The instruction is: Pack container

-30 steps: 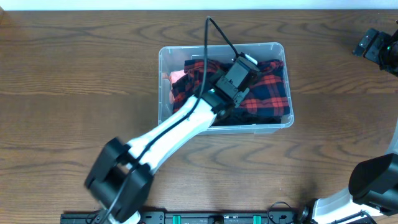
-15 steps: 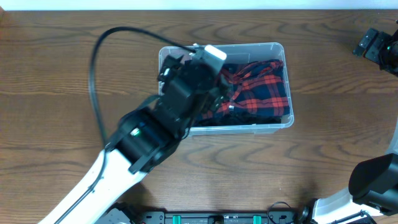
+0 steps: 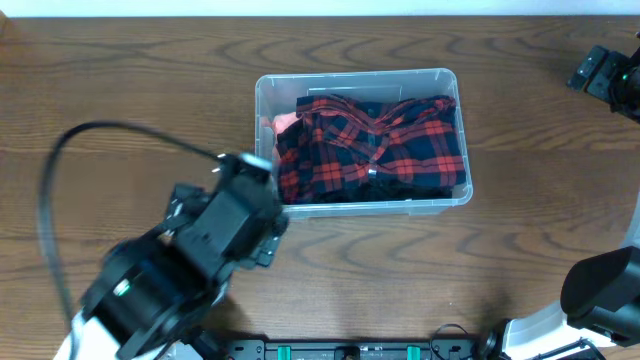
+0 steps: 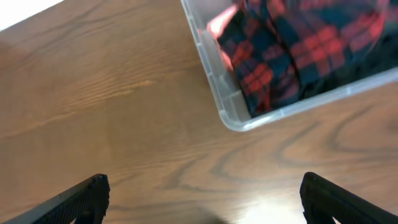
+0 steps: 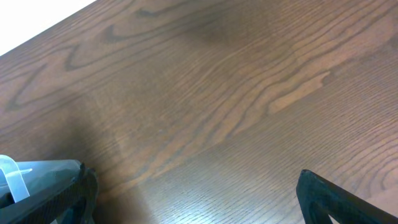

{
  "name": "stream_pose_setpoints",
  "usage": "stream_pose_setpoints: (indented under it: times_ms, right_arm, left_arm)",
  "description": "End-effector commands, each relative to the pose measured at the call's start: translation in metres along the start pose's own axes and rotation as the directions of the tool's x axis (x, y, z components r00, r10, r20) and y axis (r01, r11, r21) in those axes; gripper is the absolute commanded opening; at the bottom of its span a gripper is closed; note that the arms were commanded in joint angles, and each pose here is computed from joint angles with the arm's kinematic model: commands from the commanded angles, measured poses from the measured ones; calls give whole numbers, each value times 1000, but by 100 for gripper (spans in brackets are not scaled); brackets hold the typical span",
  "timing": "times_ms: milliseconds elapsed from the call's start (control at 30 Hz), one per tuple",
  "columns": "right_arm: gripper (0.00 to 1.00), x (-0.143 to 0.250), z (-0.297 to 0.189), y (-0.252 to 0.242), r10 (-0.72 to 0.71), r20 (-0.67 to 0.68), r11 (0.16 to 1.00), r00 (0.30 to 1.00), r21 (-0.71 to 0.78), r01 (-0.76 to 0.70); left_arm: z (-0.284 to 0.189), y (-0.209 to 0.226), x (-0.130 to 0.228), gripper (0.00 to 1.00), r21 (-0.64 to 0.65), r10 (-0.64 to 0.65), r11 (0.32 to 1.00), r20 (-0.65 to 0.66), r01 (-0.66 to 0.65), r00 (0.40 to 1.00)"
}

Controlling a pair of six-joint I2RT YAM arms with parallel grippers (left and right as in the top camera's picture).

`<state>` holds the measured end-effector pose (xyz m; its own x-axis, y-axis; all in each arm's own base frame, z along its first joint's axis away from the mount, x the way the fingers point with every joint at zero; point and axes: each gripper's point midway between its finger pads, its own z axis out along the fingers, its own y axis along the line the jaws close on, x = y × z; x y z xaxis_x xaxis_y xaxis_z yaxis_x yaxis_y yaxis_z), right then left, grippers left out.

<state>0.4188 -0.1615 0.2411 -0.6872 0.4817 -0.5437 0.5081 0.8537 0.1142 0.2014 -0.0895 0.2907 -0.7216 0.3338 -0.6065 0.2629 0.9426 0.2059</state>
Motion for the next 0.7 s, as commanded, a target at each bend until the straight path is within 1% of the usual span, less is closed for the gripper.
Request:
stream_pose_setpoints:
  times_ms: [0, 133, 200, 333, 400, 467, 567, 667]
  right_arm:
    - [99, -4, -5, -2, 16, 16, 1000, 1000, 5, -17]
    - [99, -4, -5, -2, 16, 16, 1000, 1000, 5, -17]
    - [99, -4, -5, -2, 16, 16, 1000, 1000, 5, -17]
    - [99, -4, -5, -2, 16, 16, 1000, 1000, 5, -17]
    - [99, -5, -5, -2, 17, 16, 1000, 1000, 5, -17]
    - [99, -4, -5, -2, 16, 16, 1000, 1000, 5, -17]
    - [99, -4, -5, -2, 16, 16, 1000, 1000, 5, -17]
    - [99, -4, -5, -2, 17, 16, 1000, 1000, 5, -17]
  left_arm:
    - [0, 17, 4, 98, -8, -189, 982, 61, 190, 980]
    - [9, 38, 1, 98, 12, -332, 942, 161, 334, 930]
    - [15, 45, 0, 98, 37, -363, 931, 219, 364, 906]
    - [22, 54, -12, 98, 92, -343, 938, 383, 334, 858]
    - [22, 60, -17, 98, 107, -340, 938, 470, 330, 814]
    - [21, 68, -19, 98, 111, -355, 928, 547, 355, 758]
    - [22, 74, -16, 98, 121, -362, 921, 621, 371, 695]
    - [27, 74, -6, 98, 134, -363, 919, 654, 371, 663]
